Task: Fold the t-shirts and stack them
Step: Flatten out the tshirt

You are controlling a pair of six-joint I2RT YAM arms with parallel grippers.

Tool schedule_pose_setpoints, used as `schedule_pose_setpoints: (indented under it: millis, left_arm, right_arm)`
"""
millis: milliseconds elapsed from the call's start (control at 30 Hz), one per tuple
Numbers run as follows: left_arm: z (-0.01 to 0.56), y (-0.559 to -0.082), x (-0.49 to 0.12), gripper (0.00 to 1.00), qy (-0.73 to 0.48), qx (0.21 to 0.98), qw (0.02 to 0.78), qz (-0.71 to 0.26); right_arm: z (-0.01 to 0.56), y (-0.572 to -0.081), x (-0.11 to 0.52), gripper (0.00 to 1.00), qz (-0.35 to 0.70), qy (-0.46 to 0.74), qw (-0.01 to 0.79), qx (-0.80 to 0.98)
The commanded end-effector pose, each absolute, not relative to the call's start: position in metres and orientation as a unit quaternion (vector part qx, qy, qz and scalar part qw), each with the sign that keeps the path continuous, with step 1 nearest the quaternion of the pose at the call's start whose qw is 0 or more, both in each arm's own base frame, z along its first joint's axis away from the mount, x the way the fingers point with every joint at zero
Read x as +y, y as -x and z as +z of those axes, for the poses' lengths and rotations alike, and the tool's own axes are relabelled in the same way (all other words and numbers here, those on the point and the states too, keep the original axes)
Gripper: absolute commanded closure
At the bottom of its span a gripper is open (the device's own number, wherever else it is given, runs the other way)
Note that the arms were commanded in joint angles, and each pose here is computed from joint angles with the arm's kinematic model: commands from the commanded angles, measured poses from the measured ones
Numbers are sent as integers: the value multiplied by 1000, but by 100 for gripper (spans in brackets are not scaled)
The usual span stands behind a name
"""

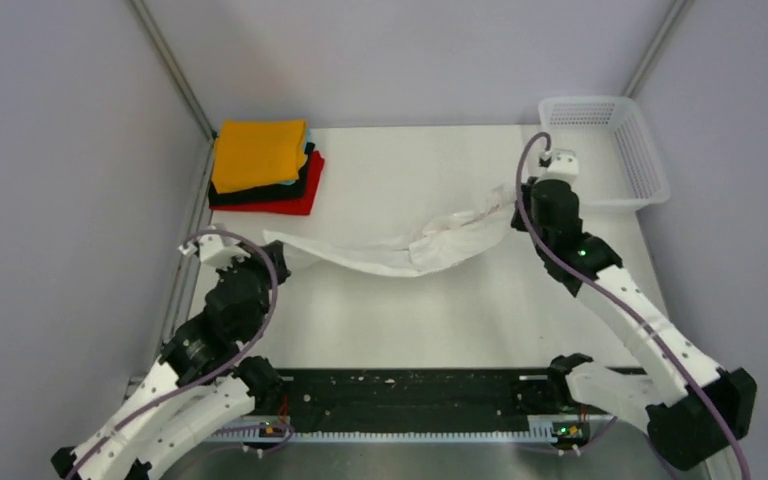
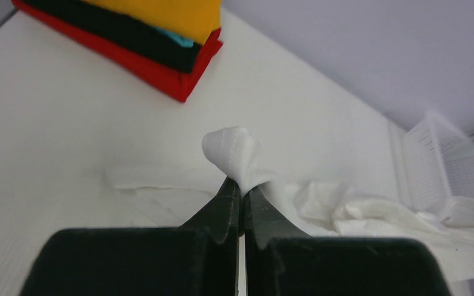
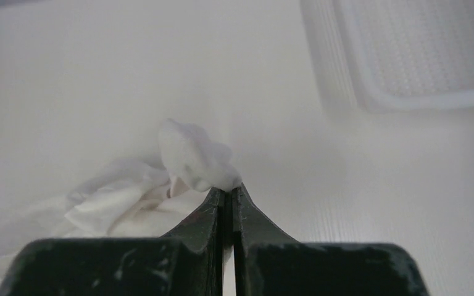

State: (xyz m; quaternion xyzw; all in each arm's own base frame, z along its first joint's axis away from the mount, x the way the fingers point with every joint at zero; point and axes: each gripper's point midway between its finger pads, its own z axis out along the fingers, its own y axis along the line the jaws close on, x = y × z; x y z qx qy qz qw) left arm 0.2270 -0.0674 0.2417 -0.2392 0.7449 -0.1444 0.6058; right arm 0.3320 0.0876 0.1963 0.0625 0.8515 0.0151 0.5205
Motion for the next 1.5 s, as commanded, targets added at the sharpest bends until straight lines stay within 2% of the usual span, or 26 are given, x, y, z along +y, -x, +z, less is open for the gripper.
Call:
schedule_pose_setpoints:
  millis: [0, 267, 367, 500, 700, 867, 1000, 1100, 1200, 1333, 1367, 1467]
  left_arm:
    - [346, -217, -44, 100, 261, 642, 693, -201]
    - [452, -157, -4, 100, 237, 520, 763, -303]
    - [491, -126, -6, 100, 179, 470, 783, -366]
    - [528, -98, -9, 100, 126, 459, 782, -403]
    - [566, -69, -13, 100, 74, 430, 783, -443]
    - [578, -58, -23, 100, 41, 420, 777, -467]
    - [565, -98, -29, 100, 87, 464, 775, -419]
    - [542, -147, -33, 100, 144, 515, 772, -344]
    - [506, -204, -34, 100, 214, 568, 763, -222]
    - [428, -271, -34, 100, 289, 633, 717, -24]
    - [402, -289, -39, 100, 276, 666, 693, -6]
    - [329, -352, -52, 100, 272, 737, 614, -73]
  right_arm:
    - [314, -313, 73, 100, 45, -77, 625, 775]
    - [461, -239, 24, 100, 92, -148, 740, 650]
    - [508, -206, 32, 100, 157, -108, 773, 606]
    - [562, -159, 45, 100, 224, -36, 798, 558]
    - [605, -112, 20, 100, 231, -46, 825, 514]
    - [604, -92, 17, 100, 246, -39, 825, 508]
    - [588, -113, 15, 100, 226, -61, 814, 532]
    - [567, -150, 15, 100, 184, -90, 796, 569]
    - [531, -200, 21, 100, 133, -118, 766, 618]
    - [458, -272, 27, 100, 34, -152, 708, 689]
    - [435, -290, 22, 100, -8, -171, 688, 705]
    - [366, -345, 24, 100, -73, -175, 630, 753]
